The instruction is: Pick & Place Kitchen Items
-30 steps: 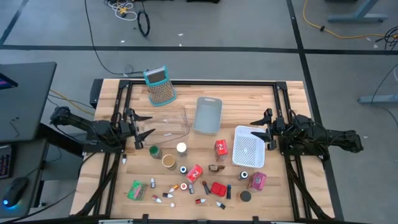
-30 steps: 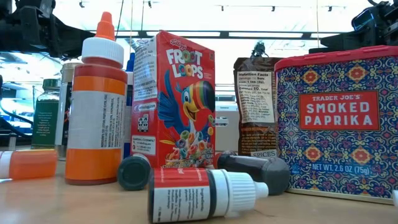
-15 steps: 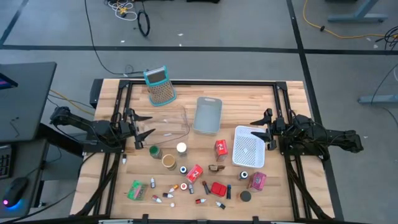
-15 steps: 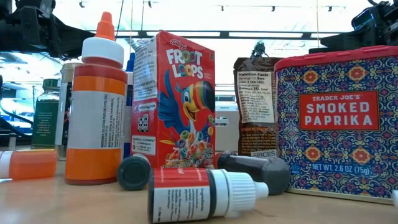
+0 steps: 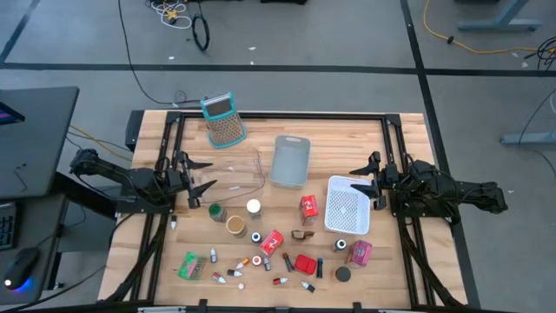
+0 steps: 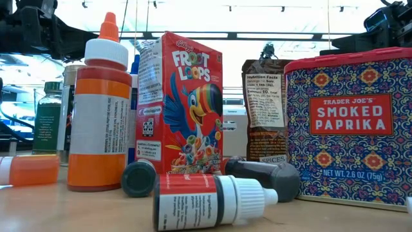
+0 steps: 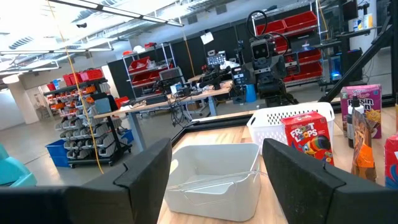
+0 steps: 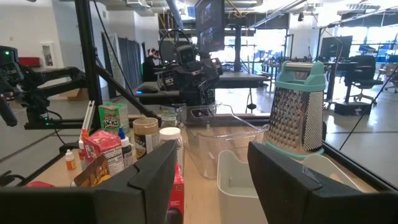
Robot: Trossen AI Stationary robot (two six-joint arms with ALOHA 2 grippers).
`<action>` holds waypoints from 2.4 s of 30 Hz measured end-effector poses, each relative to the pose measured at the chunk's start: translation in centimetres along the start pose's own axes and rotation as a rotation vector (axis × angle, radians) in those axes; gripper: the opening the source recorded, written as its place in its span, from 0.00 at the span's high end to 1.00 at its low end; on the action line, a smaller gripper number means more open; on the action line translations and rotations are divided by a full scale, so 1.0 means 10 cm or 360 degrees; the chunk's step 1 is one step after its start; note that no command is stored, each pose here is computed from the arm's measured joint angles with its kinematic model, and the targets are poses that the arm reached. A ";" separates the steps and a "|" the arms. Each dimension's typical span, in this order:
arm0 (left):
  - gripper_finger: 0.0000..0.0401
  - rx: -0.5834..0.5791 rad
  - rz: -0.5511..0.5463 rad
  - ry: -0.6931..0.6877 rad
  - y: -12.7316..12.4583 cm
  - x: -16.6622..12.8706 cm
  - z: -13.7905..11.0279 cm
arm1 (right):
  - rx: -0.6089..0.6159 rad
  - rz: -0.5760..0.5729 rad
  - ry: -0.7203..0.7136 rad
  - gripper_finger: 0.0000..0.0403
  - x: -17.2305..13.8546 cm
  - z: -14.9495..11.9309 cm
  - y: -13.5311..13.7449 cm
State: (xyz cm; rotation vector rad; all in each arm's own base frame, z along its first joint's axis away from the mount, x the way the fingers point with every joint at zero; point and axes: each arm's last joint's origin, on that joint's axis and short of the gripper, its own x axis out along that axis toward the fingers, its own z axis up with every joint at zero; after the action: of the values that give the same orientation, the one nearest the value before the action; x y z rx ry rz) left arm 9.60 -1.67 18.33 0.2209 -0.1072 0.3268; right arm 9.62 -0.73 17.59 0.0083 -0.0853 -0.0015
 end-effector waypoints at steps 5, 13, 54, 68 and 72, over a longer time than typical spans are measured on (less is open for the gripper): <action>0.35 0.0000 0.0000 0.0000 0.00 0.00 0.00 | 0.0000 0.0001 0.0000 0.48 0.00 0.00 0.00; 0.35 0.0000 0.0000 0.0000 0.00 0.00 0.00 | 0.0000 0.0001 0.0000 0.48 0.00 0.00 0.00; 0.35 -0.0857 0.0331 -0.0210 0.12 -0.02 0.15 | 0.0059 -0.1246 -0.0549 0.48 -0.14 0.33 -0.19; 0.35 -0.0943 0.0483 -0.0177 0.15 -0.02 0.16 | 0.0308 -0.1224 -0.0709 0.48 -0.16 0.36 -0.20; 0.36 -0.0897 0.0323 -0.0280 0.17 -0.03 0.30 | 0.0427 -0.1244 -0.0747 0.48 -0.16 0.36 -0.20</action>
State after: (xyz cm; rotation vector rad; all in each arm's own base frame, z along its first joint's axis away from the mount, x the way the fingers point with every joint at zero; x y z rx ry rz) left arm 8.56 -0.87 21.57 -0.3232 -0.3901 0.4647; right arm 7.71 -2.77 20.97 0.3097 -0.5467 -0.7759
